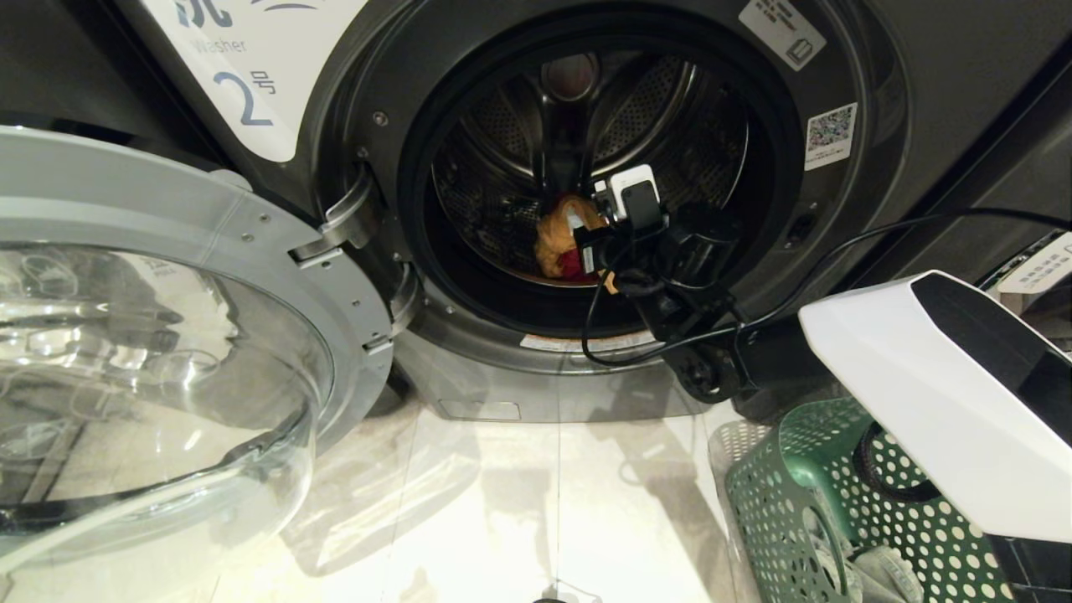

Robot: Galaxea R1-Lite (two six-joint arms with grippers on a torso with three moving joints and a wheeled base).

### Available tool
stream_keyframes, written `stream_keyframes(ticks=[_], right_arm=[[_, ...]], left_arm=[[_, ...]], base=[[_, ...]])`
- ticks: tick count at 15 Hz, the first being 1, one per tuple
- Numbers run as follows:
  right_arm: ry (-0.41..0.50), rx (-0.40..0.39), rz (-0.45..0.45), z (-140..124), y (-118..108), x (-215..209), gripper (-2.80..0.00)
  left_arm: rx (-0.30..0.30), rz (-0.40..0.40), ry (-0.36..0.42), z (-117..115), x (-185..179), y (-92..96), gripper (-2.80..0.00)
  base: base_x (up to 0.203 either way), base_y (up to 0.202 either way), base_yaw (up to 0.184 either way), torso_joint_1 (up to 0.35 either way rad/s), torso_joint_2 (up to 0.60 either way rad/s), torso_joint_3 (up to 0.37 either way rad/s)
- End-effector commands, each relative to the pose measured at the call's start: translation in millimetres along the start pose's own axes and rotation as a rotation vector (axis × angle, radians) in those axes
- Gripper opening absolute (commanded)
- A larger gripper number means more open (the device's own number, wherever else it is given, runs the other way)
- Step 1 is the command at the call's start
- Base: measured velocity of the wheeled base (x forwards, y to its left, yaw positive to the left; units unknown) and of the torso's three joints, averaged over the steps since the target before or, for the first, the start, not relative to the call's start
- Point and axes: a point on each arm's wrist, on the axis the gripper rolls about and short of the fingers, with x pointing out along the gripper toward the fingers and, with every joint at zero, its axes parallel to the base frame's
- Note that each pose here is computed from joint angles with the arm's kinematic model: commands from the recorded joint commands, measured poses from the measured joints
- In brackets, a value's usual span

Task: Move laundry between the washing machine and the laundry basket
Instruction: Pick a cloth and place it into the basket

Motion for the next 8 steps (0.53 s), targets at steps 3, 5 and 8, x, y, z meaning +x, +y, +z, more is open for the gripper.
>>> stream_keyframes(ticks=[3,5,8], right_arm=[[0.061,0.073,0.0,40.2,-17.1,-14.0,0.0],[0.136,0.13,-0.044,53.4,-24.7,-18.1,0.0],[0.051,0.136,-0.093,69.3,-38.1,-9.8,0.0]], left_arm=[[0.0,0.0,0.001,0.0,0.1,0.0,-2.8],[0.0,0.0,0.001,0.0,0.1,0.0,-2.8],[0.0,0.0,0.001,0.0,0.1,0.0,-2.8]], base=[[0.0,0.0,0.0,0.0,0.0,0.0],[0.0,0.0,0.0,0.0,0.0,0.0],[0.0,0.0,0.0,0.0,0.0,0.0]])
